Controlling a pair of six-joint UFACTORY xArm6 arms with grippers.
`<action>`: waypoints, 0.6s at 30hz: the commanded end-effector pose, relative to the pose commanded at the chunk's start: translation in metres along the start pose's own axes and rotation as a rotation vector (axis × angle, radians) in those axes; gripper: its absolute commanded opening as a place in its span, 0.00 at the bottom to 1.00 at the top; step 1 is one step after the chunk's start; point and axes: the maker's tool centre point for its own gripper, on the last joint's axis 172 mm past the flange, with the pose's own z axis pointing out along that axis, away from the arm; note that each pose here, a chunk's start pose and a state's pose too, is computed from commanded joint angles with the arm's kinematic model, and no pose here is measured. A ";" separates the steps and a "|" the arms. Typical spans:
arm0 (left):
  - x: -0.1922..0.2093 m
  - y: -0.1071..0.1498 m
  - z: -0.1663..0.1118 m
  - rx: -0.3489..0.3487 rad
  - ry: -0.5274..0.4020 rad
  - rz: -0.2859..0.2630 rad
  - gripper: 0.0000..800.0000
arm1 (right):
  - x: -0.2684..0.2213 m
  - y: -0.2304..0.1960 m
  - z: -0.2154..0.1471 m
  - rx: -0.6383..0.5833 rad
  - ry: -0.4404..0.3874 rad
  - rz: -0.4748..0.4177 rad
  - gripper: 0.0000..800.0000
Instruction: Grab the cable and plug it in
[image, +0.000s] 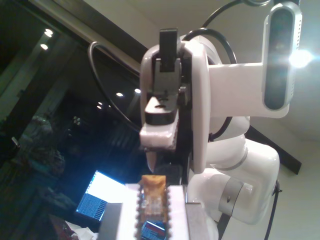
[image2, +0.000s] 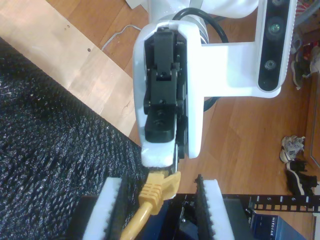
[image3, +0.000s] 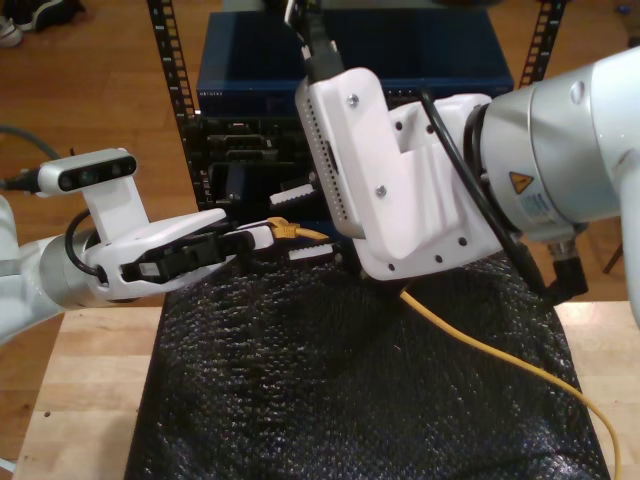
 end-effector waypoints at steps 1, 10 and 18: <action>0.000 0.000 0.000 -0.001 0.001 -0.001 0.04 | 0.000 0.000 0.001 0.001 0.000 0.001 0.43; 0.000 0.000 -0.001 -0.003 0.003 -0.002 0.04 | 0.002 -0.001 0.001 0.003 0.003 -0.001 0.40; 0.000 0.000 0.000 -0.004 0.003 -0.004 0.04 | 0.000 -0.001 0.003 -0.005 0.000 0.002 0.33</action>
